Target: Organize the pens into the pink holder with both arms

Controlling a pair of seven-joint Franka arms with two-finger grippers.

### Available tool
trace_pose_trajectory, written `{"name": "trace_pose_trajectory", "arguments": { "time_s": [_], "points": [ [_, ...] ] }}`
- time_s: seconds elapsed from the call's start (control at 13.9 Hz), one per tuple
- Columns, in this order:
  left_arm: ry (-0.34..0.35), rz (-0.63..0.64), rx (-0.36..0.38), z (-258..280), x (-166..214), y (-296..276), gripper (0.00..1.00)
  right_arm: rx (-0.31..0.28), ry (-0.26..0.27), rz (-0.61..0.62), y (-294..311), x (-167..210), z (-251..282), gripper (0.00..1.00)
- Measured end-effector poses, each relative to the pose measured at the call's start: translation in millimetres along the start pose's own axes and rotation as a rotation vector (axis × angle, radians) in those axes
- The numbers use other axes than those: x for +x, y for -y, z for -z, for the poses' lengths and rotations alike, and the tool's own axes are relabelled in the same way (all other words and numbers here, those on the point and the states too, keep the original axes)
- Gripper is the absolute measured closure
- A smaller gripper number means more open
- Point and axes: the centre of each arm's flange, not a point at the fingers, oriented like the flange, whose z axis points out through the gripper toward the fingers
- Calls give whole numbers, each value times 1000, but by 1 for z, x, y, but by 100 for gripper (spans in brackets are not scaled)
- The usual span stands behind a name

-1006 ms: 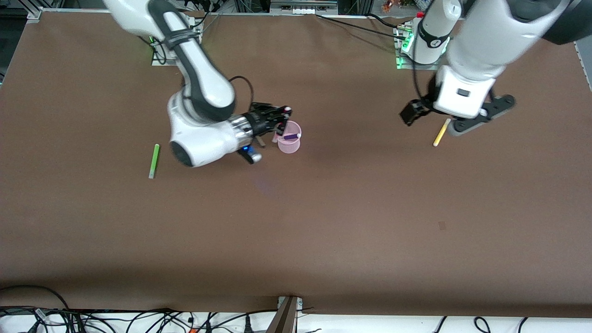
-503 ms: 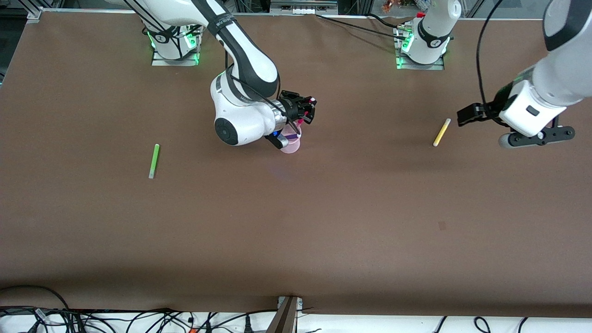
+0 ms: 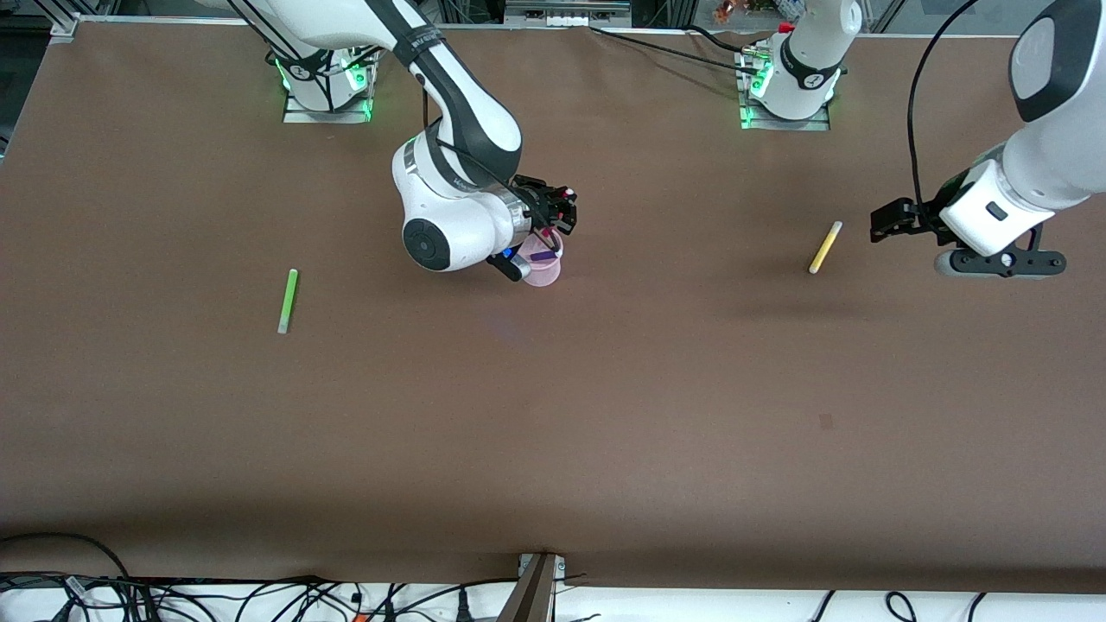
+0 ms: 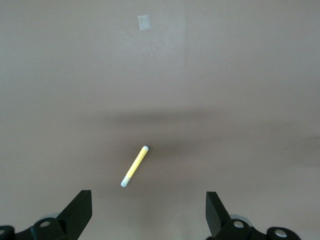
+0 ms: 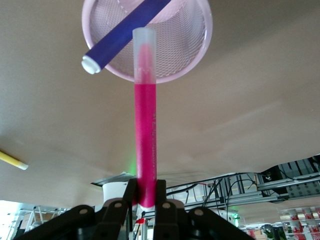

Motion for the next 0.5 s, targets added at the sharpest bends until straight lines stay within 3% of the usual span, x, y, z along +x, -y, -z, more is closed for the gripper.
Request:
{"name": "trace_pose_trajectory", "arguments": {
  "time_s": [0.5],
  "points": [
    [3, -23, 0, -2, -4, 14, 0, -26, -51, 17, -1, 7, -16, 83]
  ]
}}
